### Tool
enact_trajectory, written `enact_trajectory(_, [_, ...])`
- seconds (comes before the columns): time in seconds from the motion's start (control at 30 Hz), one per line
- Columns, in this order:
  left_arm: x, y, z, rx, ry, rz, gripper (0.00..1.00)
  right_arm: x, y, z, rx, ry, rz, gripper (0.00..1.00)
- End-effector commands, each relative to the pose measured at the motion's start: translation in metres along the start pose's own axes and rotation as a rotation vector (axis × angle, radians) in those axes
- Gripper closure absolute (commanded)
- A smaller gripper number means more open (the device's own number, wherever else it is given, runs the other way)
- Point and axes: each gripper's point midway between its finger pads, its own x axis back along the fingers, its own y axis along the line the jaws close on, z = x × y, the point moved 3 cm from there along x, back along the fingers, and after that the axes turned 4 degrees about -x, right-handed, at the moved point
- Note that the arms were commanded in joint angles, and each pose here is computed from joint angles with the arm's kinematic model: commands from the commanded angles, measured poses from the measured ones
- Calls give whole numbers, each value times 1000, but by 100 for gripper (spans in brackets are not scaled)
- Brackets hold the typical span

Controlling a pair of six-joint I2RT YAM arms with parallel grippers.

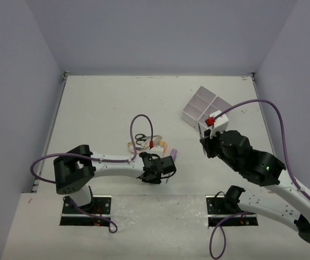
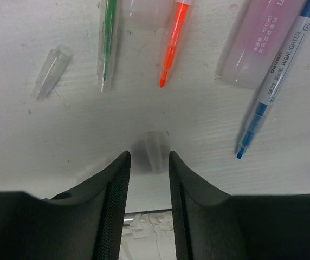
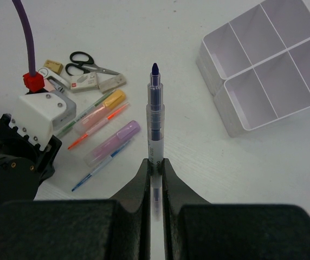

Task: Sort the stationery into containers
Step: Close the pen cap on the pen.

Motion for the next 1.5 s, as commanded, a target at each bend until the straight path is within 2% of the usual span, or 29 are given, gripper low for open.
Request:
enact_trajectory(0.0, [-5,-10,-2,22,-16,27,63,-3,0,-1,-20,-4,18,100])
enact_trajectory(0.17, [-11,-12,1,7,-7,29,65,-3,0,0,-20,-1,18,100])
enact_trajectory(0.37, [-12,-10,5,5,10,30,76,-4,-1,0,-19,1,21,100])
enact_trajectory(0.6, [-13,-12,8,-25,23,52,100,-4,0,0,-16,1,15,100])
enact_trajectory(0.7, [-3,-15,-5,-69,-25,73,100,-4,0,1,-10,5,19,100])
enact_trajectory(0.83, [47,-5,-46,-201,-184,74,100,-3,1,3,16,15,-3,100])
enact_trajectory(0.97, [111,24,-95,-308,-377,-27,100,4,3,5,44,21,-43,100])
enact_trajectory(1.0, [124,33,-109,-374,-441,-70,100,6,2,5,47,23,-49,100])
enact_trajectory(1.07, [137,42,-117,-478,-481,-84,100,10,3,4,60,21,-66,100])
enact_trajectory(1.1, [145,48,-117,-603,-496,-70,100,12,5,7,74,31,-97,100])
enact_trajectory(1.2, [167,60,-127,-711,-604,-51,100,12,26,26,158,115,-223,100])
enact_trajectory(1.27, [177,72,-131,-733,-668,-61,100,9,35,39,205,180,-258,100])
enact_trajectory(1.37, [202,85,-142,-762,-862,-38,100,10,60,51,253,278,-413,100])
enact_trajectory(1.47, [218,98,-143,-829,-1011,-20,100,16,89,51,247,300,-587,100])
